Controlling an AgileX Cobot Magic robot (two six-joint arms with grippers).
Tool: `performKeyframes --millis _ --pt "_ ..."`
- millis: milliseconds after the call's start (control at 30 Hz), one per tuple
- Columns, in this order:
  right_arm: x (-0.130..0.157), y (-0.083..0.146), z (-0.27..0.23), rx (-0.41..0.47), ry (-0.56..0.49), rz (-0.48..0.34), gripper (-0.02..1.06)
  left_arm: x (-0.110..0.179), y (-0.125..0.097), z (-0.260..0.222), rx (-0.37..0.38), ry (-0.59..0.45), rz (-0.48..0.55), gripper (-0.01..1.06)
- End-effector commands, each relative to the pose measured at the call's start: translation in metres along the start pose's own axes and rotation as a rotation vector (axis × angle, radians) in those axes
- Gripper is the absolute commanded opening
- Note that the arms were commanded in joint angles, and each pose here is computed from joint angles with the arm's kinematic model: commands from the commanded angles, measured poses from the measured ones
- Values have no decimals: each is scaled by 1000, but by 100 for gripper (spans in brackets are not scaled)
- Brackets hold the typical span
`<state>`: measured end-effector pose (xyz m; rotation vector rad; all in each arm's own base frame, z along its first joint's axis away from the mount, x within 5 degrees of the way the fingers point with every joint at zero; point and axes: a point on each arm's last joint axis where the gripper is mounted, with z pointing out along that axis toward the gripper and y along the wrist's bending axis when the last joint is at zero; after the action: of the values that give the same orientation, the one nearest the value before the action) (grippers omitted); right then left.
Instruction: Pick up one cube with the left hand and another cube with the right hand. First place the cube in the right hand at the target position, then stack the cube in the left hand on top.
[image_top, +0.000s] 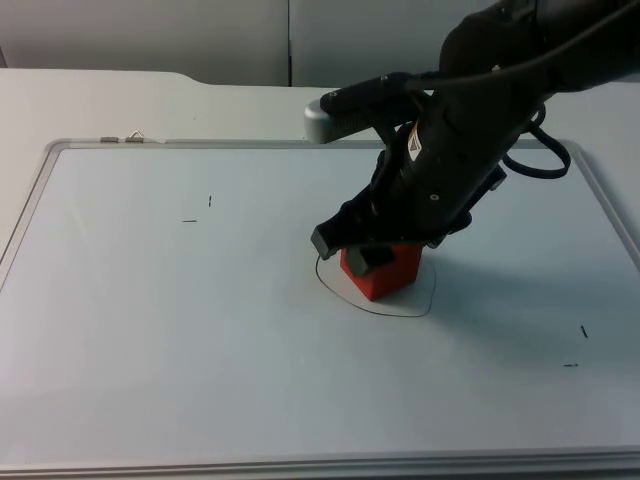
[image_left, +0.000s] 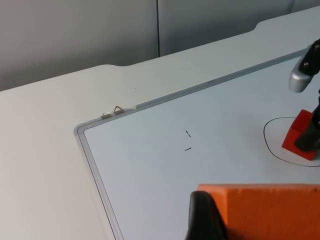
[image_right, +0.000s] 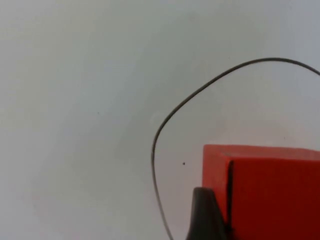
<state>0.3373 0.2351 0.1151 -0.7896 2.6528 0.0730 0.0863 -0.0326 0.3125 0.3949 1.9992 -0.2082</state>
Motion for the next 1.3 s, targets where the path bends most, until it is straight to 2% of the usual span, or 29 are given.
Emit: performKeyframes --millis 0,67,100,133,200,233,333,367,400,467,700,767,867,900,933,1067,1100,1167,1233,1267 --pt "1 1 5 3 15 -10 2 0 -1 -1 10 -16 -6 0" --pt "2 1 5 4 17 -10 13 0 -1 -1 10 -16 -6 0" --pt "2 1 5 4 17 -10 13 0 -1 -1 10 -16 -6 0" --pt "2 1 5 4 17 -10 27 0 -1 -1 10 -16 -6 0" --pt "2 1 5 4 17 -10 47 0 -1 -1 10 -16 -6 0" --pt "2 1 5 4 17 -10 47 0 -1 -1 10 -16 -6 0" --pt "1 1 3 3 13 9 77 0 -1 -1 10 -14 -6 0" --pt "1 1 3 3 13 13 84 0 -1 -1 10 -14 -6 0" --pt "1 1 3 3 13 13 84 0 -1 -1 10 -14 -6 0" --pt "0 1 3 3 8 -7 95 0 -1 -1 10 -14 -6 0" --pt "-12 0 -27 -1 -81 -1 97 0 -1 -1 10 -14 -6 0" --pt "-22 -3 -60 -2 -164 -19 97 0 -1 -1 10 -14 -6 0" --pt "-33 -8 -139 4 -355 -58 97 0 -1 -1 10 -14 -6 0" --pt "-33 -8 -139 4 -355 -58 97 0 -1 -1 10 -14 -6 0" --pt "-32 -9 -162 6 -407 -68 97 0 -1 -1 10 -14 -6 0" --pt "-15 -18 -265 35 -632 -118 97 0 -1 -1 10 -14 -6 0" --pt "-15 -18 -265 35 -632 -118 97 0 -1 -1 10 -14 -6 0" --pt "2 -22 -305 48 -726 -127 97 0 -1 -1 10 -14 -6 0" --pt "21 -24 -329 62 -783 -147 97 0 -1 -1 10 -14 -6 0" --pt "21 -24 -329 62 -783 -147 97 0 -1 -1 10 -14 -6 0"
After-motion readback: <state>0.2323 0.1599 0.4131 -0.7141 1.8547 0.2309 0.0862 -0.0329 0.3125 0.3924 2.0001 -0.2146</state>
